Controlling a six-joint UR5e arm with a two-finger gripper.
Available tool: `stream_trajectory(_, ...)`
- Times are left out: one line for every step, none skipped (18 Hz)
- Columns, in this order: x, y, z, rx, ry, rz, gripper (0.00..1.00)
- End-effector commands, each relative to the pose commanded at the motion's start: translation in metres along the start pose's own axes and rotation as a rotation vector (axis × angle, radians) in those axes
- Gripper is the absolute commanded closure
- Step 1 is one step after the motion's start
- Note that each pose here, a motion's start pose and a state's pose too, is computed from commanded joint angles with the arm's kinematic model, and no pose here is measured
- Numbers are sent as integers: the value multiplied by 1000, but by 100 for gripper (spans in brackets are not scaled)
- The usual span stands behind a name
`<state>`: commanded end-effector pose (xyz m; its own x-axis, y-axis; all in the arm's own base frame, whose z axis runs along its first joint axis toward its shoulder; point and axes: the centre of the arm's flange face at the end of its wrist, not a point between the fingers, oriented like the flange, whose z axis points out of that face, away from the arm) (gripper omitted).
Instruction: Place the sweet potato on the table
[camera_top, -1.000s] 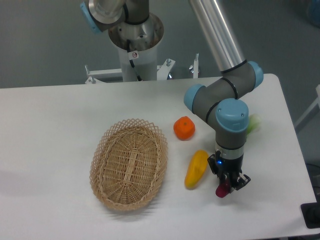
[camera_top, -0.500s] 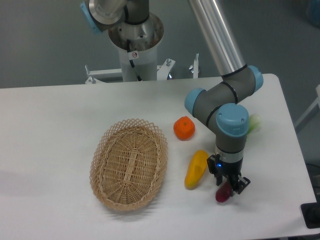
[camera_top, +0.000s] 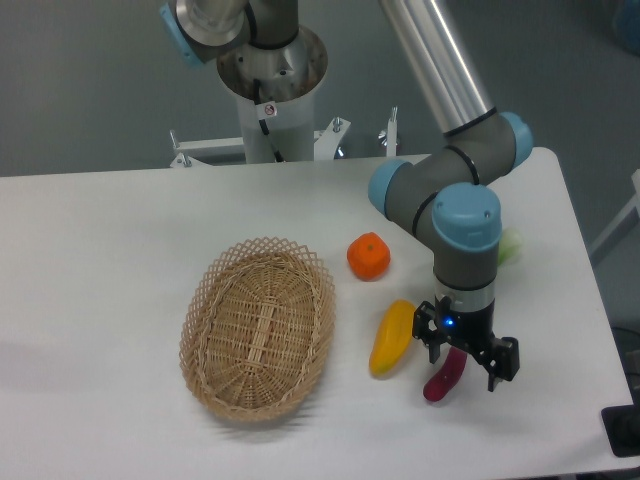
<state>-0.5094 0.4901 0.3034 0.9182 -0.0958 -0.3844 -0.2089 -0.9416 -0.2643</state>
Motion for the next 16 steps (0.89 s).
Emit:
stream_trajectory(-3,-2,-14,8,-18,0,0)
stream_trajectory(-7,-1,-29,12,-37,1,0)
stream_trajectory(-10,1,-45,16,-56,7,0)
stream_trajectory(-17,8,-62,18,-80,-3,0)
stream_trajectory(-23,11,-84,23,-107,-11,0)
stream_trajectory(-27,14,-107,26,-128,-16,0)
stream_trajectory(-31,20,-123,20,-131,-27,0)
stream_trajectory(-36,29,-132,8,-124,-32,0)
stream_trajectory(-40,39,-143,-7,-116,-19,0)
stream_trajectory(-41,47,-149,-22,-99,17,0)
stream_trajectory(-46,61,-155,-36,-73,58,0)
stream_trajectory(-50,76,-162,-60,-30,98,0)
stream_trajectory(-51,87,-166,-78,27,150,0)
stream_trajectory(-55,96,-172,-91,62,212,0)
stream_trajectory(-57,107,-175,-98,91,262,0)
stream_trajectory(-59,117,-179,-101,108,301,0)
